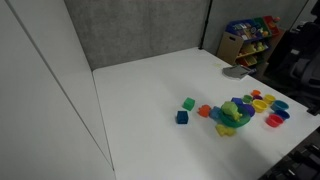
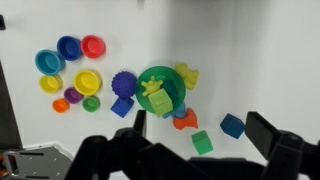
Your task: Pick up the light green block and place it in the green bowl
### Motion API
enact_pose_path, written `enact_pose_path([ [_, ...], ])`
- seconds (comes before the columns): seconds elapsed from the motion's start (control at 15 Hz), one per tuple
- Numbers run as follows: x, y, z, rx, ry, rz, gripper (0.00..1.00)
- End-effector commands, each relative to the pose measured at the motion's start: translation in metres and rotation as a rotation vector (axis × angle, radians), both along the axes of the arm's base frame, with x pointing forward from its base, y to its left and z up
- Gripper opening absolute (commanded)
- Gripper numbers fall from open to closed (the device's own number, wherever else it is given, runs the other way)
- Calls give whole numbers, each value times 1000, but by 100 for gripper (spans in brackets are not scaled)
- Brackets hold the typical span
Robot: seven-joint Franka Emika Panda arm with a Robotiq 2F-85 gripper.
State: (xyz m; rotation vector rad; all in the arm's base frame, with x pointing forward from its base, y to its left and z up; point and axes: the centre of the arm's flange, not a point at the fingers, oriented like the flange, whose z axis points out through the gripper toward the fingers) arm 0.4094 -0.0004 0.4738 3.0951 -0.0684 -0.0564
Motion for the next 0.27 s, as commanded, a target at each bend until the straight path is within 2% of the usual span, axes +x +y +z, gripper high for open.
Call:
enact_pose_path([
  [0.0, -27, 0, 20, -6, 40, -11, 100],
  [0.07, -11, 1, 14, -8, 13, -16, 100],
  [0.2, -19, 1, 17, -9, 30, -18, 100],
])
